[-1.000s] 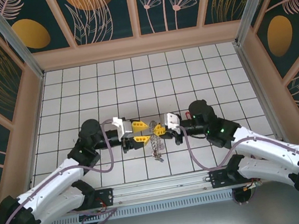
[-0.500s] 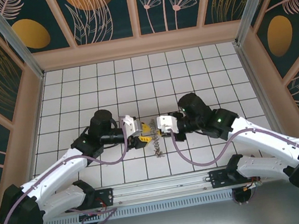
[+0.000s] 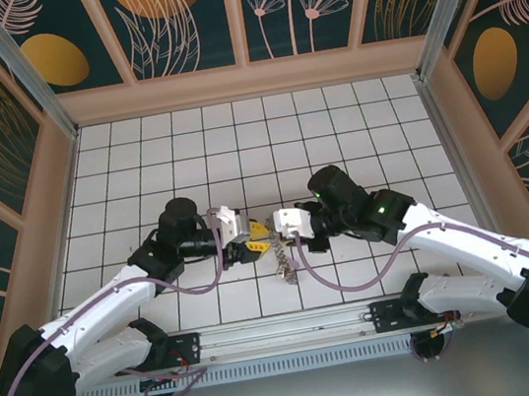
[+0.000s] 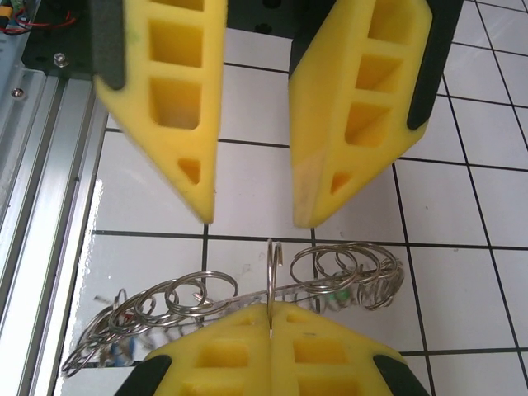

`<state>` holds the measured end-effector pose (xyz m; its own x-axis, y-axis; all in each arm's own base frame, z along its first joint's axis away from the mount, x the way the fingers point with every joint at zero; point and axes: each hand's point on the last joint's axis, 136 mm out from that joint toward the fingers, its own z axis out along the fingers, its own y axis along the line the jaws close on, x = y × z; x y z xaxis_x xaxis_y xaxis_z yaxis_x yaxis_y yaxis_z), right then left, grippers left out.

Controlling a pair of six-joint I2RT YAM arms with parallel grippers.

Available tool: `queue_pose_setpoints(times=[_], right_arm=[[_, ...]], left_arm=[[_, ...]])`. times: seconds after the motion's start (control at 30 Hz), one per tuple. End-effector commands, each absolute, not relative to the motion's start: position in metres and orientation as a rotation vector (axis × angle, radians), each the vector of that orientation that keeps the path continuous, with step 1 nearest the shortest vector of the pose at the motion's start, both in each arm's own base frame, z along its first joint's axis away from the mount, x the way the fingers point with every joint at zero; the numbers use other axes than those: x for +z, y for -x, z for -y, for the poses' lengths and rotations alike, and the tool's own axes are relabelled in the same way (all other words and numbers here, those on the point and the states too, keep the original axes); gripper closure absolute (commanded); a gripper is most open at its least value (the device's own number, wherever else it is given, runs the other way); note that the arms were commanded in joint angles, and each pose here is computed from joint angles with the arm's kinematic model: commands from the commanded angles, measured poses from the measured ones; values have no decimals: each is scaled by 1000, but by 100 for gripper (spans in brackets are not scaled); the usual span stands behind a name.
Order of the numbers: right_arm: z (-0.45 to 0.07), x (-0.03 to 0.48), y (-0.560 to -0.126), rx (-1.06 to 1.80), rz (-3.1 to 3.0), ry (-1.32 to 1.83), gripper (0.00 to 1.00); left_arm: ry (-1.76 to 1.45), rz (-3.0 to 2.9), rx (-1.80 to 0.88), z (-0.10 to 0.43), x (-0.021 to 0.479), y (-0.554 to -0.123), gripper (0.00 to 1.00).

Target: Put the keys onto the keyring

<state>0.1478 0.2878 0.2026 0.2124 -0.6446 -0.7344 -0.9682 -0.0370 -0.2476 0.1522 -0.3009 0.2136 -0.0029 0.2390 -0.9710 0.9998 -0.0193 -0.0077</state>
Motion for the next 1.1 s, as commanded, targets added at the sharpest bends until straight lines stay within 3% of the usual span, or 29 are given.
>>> queue_pose_setpoints(times=[0.0,0.3,0.4,0.43,0.73,0.83,1.07], right_arm=[[-294,220,-148,565,-1457,1757,100],[-296,235,-143,614,-1408,1716,100],[-296,236,-142,623,-1406,1706,100],[-296,236,-142,629,-1404,1702,100],[-296,238,-134,693,-1370,1643,100],[-294,238,-131,723,-1352,1614,87],[-294,240,-131,763,-1333,1584,87]], left_arm=[[-1410,-1338,-1124,310,221,-147,69],[-1421,-1380,-1103,312,215,-152,75],[-1422,-1379,-1096,312,215,-153,99],[-1424,-1373,-1101,312,216,-152,100],[-1318,-1211,-1128,305,249,-143,100],[-1311,-1178,-1157,304,258,-137,100],[-1329,-1160,-1164,304,259,-135,100]])
